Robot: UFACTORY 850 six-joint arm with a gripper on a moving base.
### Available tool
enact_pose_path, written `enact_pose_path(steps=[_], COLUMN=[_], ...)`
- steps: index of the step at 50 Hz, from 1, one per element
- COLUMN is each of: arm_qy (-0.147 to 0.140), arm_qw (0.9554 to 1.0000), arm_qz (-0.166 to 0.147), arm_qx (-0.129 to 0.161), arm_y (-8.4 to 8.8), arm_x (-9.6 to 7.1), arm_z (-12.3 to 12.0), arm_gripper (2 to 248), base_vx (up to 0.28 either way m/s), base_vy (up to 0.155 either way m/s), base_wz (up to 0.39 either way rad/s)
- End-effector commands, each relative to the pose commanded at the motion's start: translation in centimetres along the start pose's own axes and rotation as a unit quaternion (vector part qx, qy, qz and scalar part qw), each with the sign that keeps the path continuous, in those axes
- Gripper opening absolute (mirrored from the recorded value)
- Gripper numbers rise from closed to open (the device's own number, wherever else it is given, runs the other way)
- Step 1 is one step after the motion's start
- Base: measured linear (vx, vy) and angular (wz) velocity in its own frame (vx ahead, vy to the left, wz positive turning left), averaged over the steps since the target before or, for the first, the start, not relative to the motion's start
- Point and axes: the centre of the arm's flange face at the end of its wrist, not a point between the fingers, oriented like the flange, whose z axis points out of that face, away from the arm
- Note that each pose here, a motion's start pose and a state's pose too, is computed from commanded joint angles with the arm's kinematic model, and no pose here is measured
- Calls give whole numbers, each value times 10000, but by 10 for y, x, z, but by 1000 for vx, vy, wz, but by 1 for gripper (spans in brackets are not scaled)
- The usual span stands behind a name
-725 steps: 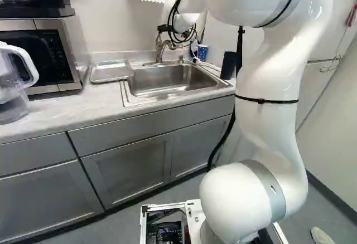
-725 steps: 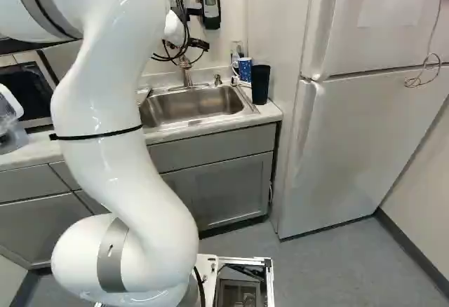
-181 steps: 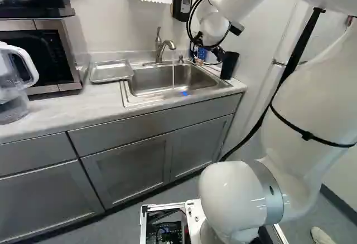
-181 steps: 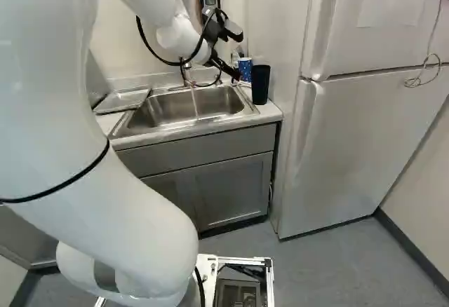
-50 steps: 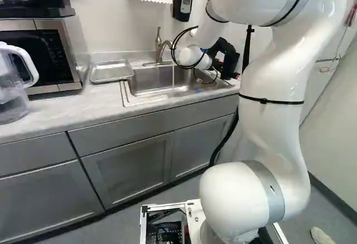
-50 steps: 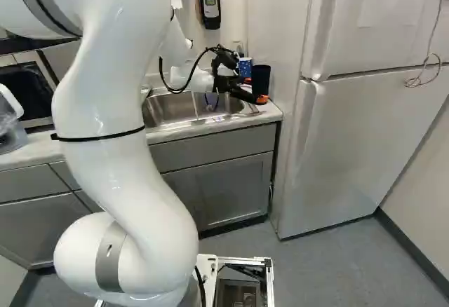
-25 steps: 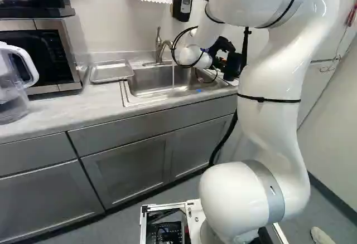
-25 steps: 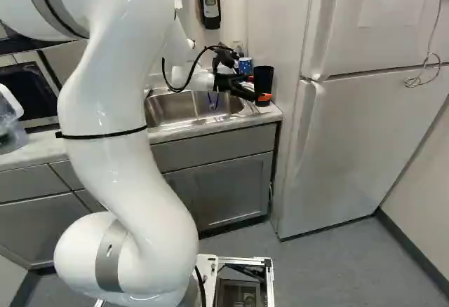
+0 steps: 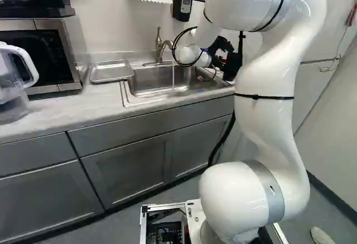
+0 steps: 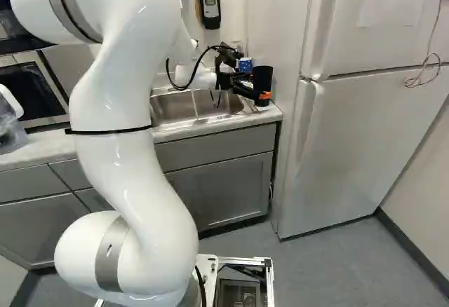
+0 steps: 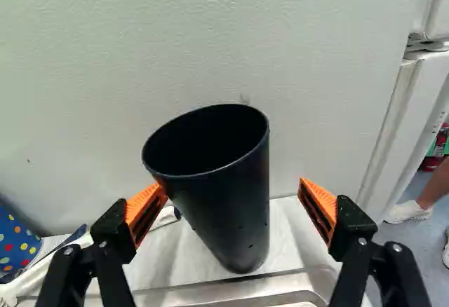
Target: Rinse the cup and place it in the tray
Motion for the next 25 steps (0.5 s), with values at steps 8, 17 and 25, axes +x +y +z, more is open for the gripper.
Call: enact_pose_path(steps=[8,17,25], arm_qy=[0,0,0], arm_qw=[10000,10000,10000], arm_qz=[0,0,0], arm_qx=[0,0,0], arm_y=[0,0,0], arm_x=[0,0,0], arm_z=[0,0,0], arm_gripper=[213,138,125], base_vx=[0,0,0], base_vy=[0,0,0], base_wz=[0,0,0])
